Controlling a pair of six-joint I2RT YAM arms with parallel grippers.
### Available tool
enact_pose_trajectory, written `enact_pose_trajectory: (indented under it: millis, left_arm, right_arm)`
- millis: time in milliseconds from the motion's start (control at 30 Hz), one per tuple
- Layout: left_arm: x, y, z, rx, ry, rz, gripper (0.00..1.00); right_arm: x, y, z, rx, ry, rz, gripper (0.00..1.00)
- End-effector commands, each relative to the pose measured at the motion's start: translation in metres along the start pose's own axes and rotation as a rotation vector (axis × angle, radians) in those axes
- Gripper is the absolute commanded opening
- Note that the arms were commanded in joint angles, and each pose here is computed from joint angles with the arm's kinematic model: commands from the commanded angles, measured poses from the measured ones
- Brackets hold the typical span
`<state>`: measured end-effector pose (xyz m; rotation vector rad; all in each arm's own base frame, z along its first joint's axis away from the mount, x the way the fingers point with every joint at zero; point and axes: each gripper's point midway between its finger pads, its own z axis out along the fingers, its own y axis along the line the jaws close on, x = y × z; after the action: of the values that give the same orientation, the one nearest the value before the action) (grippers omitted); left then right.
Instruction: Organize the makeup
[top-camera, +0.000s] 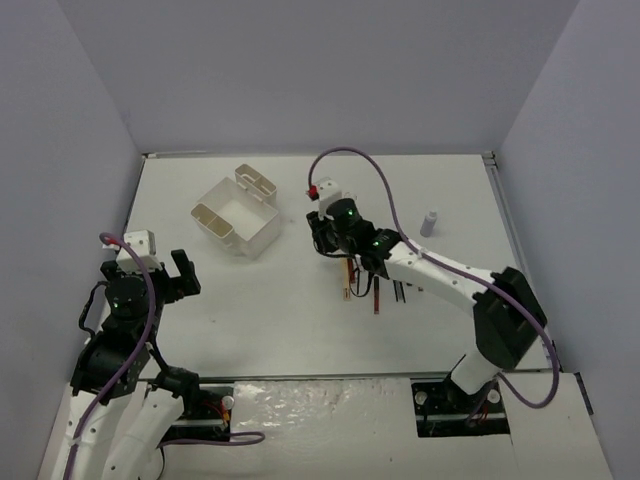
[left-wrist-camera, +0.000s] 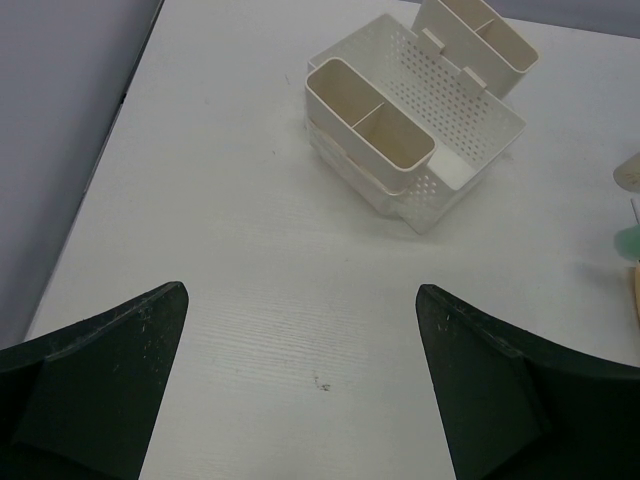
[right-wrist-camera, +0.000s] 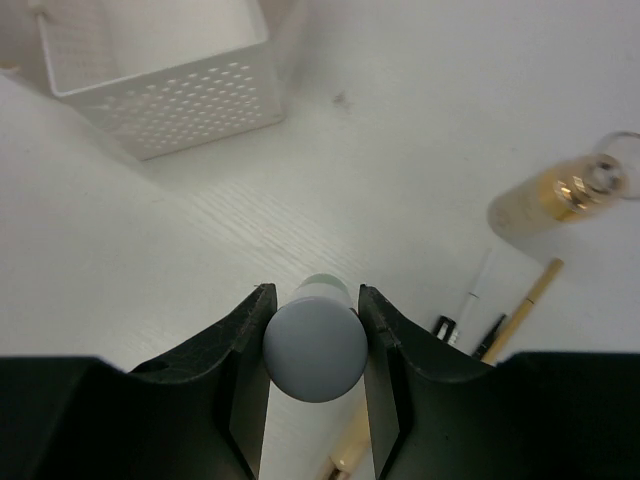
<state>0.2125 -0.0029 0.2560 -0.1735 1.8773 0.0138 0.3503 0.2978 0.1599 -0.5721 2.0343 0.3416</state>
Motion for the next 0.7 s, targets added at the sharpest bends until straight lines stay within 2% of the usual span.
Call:
enact_pose_trajectory:
  millis: [0,167,433,533,667]
  left_arm:
    - [-0.017,-0.008,0.005,0.023,-0.047,-0.026,0.97]
    - [-0.016,-0.009,0.006,0.027,-0.041,-0.024,0.97]
    - [-0.014,-0.015,0.009,0.053,-0.028,-0.021,0.97]
    - [-0.014,-0.020,0.011,0.075,-0.026,-0.020,0.97]
    - [-0.017,-0.034,0.014,0.143,-0.025,-0.017,0.97]
  right_arm:
    - [-0.034,0.062,0.029,-0.189,-0.093,-0.138,0.00]
    - [-0.013,0.100,0.053,-0.283,-0.052,-0.191,0.00]
    - [0.022,0.113,0.069,-0.309,-0.019,-0.204,0.00]
    - [0.026,0.113,0.065,-0.312,-0.024,-0.190,0.13]
    - [0.021,0.112,0.058,-0.313,-0.032,-0.186,0.42]
